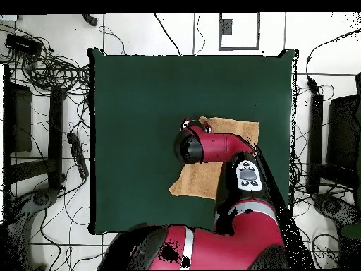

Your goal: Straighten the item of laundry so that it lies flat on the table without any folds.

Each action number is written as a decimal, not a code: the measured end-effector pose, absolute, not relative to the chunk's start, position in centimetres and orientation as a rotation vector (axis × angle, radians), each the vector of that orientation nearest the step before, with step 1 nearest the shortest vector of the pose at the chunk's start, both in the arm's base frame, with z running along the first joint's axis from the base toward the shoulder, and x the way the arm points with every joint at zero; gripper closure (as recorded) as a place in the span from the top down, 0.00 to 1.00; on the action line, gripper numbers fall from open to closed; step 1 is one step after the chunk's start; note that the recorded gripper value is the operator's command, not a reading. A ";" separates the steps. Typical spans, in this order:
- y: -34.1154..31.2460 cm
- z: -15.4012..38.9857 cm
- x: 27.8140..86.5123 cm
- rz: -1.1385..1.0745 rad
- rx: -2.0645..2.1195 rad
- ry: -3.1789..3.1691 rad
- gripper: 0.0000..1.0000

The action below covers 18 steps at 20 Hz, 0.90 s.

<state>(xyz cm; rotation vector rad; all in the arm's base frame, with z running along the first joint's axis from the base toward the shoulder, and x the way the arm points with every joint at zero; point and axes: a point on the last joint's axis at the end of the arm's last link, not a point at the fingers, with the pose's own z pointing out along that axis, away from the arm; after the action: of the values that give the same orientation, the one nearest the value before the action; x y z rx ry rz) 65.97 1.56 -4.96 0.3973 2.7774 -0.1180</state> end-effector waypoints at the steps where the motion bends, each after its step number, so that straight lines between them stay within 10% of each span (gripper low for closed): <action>1: 1.6 -4.9 66.0 -0.120 0.396 2.777 1.00; 18: -3.1 11.1 65.2 -0.297 0.472 2.724 1.00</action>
<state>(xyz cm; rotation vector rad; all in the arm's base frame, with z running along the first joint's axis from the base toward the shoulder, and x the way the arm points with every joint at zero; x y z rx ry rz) 65.21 -3.13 11.10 0.4719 2.7239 -0.2968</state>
